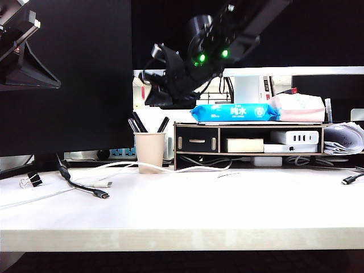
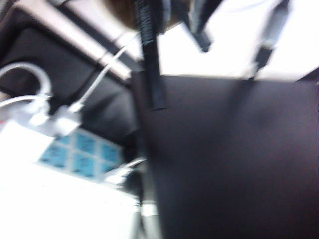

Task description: Pick up the marker and insert it into the paper cup.

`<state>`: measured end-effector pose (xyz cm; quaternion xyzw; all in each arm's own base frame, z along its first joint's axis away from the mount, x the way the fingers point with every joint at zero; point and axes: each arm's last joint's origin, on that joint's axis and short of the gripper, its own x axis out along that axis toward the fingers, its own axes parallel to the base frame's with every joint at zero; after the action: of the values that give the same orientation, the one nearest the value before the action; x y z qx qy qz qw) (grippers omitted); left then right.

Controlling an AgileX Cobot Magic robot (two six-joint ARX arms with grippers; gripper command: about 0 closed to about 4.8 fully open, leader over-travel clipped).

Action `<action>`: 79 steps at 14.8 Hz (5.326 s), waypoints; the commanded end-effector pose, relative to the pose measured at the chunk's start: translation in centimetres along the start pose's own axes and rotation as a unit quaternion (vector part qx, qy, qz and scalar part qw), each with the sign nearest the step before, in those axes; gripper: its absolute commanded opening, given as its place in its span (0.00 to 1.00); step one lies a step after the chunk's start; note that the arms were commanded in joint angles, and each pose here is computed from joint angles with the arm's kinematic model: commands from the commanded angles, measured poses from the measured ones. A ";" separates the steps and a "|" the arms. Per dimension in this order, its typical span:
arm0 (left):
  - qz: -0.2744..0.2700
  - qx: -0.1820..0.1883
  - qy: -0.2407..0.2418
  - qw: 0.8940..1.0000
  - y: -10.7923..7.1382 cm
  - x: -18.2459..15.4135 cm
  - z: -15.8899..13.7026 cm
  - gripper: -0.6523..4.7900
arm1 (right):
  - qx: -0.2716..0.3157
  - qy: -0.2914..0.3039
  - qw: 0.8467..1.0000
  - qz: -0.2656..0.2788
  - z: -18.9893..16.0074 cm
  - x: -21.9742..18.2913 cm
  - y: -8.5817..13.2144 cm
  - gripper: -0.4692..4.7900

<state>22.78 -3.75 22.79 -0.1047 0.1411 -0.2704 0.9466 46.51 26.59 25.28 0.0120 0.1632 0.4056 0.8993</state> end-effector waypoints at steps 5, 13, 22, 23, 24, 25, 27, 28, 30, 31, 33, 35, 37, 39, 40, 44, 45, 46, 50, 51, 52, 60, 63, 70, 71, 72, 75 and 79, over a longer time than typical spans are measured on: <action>-0.002 0.003 -0.004 1.000 -0.1 0.0 0.2 0.11 | -0.017 0.094 0.995 0.008 1.4 -3.1 1.3 0.09; 0.000 -0.005 0.008 1.000 0.0 0.0 -0.1 0.11 | -0.049 0.159 0.986 0.027 5.2 -9.5 4.0 0.09; 0.005 -0.010 0.023 1.000 0.1 -0.1 -0.4 0.11 | -0.061 0.159 0.985 0.029 9.0 -16.6 6.9 0.09; 0.007 -0.010 0.022 1.000 0.1 -0.1 -0.4 0.11 | -0.061 0.158 0.985 0.028 9.4 -17.5 7.3 0.09; 0.007 -0.010 0.022 1.000 0.1 0.0 -0.4 0.11 | -0.063 0.153 0.986 0.028 10.0 -18.6 7.8 0.09; 0.006 -0.010 0.022 1.000 0.1 -0.1 -0.4 0.11 | -0.066 0.146 0.987 0.028 10.5 -19.6 8.2 0.09; 0.006 -0.010 0.022 1.000 0.1 -0.1 -0.4 0.11 | -0.071 0.121 0.990 0.022 11.7 -22.1 9.1 0.09; 0.006 -0.011 0.023 1.000 0.1 -0.1 -0.4 0.11 | -0.073 0.117 0.990 0.018 12.0 -22.8 9.4 0.09; 0.007 -0.011 0.024 1.000 0.1 -0.1 -0.4 0.11 | -0.073 0.120 0.990 0.013 12.5 -25.2 10.2 0.09; 0.007 -0.011 0.024 1.000 0.1 -0.1 -0.4 0.11 | -0.076 0.112 0.991 0.012 12.5 -26.9 10.8 0.09; 0.007 -0.011 0.024 1.000 0.1 -0.1 -0.4 0.11 | -0.075 0.107 0.991 -0.003 11.9 -28.5 11.3 0.09; 0.007 -0.011 0.024 1.000 0.1 -0.1 -0.4 0.11 | -0.070 0.091 0.993 -0.014 10.0 -30.9 12.0 0.09; 0.007 -0.011 0.024 1.000 0.1 -0.1 -0.4 0.11 | -0.060 0.073 0.995 -0.017 8.5 -32.5 12.5 0.09; 0.007 -0.012 0.024 1.000 0.1 -0.1 -0.4 0.11 | -0.051 0.031 0.998 -0.019 6.8 -34.5 13.1 0.09; 0.007 -0.012 0.024 1.000 0.1 -0.1 -0.4 0.11 | -0.041 0.002 0.999 -0.020 5.8 -35.8 13.6 0.09; 0.005 -0.012 0.025 1.000 0.1 -0.1 -0.4 0.11 | -0.026 -0.046 0.996 -0.073 2.5 -39.8 14.5 0.09; 0.005 -0.014 0.025 1.000 0.1 -0.1 -0.4 0.11 | -0.027 -0.053 0.995 -0.076 1.5 -40.7 14.8 0.09; 0.005 -0.014 0.025 1.000 0.1 -0.1 -0.4 0.11 | -0.003 -0.080 0.991 -0.103 -1.8 -43.0 15.2 0.09; 0.002 -0.028 0.028 0.999 0.0 -0.1 -0.5 0.11 | 0.020 -0.136 0.977 -0.164 -6.6 -46.0 15.6 0.09; -0.020 -0.021 0.029 0.999 -0.2 -0.2 -0.4 0.11 | 0.019 -0.154 0.972 -0.178 -7.5 -46.8 15.8 0.09; -0.059 -0.001 0.024 0.998 -0.6 -0.6 -0.1 0.11 | 0.017 -0.174 0.968 -0.183 -8.6 -47.6 15.9 0.09; -0.074 0.095 -0.139 0.983 -6.1 -9.9 3.9 0.11 | 0.018 -0.169 0.966 -0.195 -12.5 -47.9 15.8 0.09; -0.039 0.107 -0.178 0.977 -7.5 -13.3 3.4 0.11 | 0.019 -0.157 0.968 -0.193 -13.1 -47.0 15.5 0.09; -0.025 0.076 -0.145 0.986 -8.1 -15.1 1.6 0.11 | 0.030 -0.157 0.975 -0.155 -15.6 -42.9 14.0 0.09; -0.019 0.074 -0.135 0.988 -8.0 -15.1 1.3 0.11 | 0.029 -0.163 0.974 -0.154 -16.2 -42.1 13.7 0.09; -0.005 0.071 -0.135 0.988 -7.8 -15.0 1.2 0.11 | 0.028 -0.167 0.973 -0.154 -16.7 -41.5 13.5 0.09; 0.050 0.067 -0.136 0.987 -6.8 -14.0 -0.1 0.11 | 0.026 -0.178 0.972 -0.152 -18.1 -39.9 12.8 0.09; 0.072 0.056 -0.140 0.986 -5.2 -12.2 -2.6 0.11 | 0.023 -0.190 0.970 -0.151 -19.8 -38.5 12.2 0.09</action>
<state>9.25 -1.88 24.50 -0.0733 0.0129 -0.2071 0.9755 7.84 4.34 19.15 0.0787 0.0185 0.2499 0.9649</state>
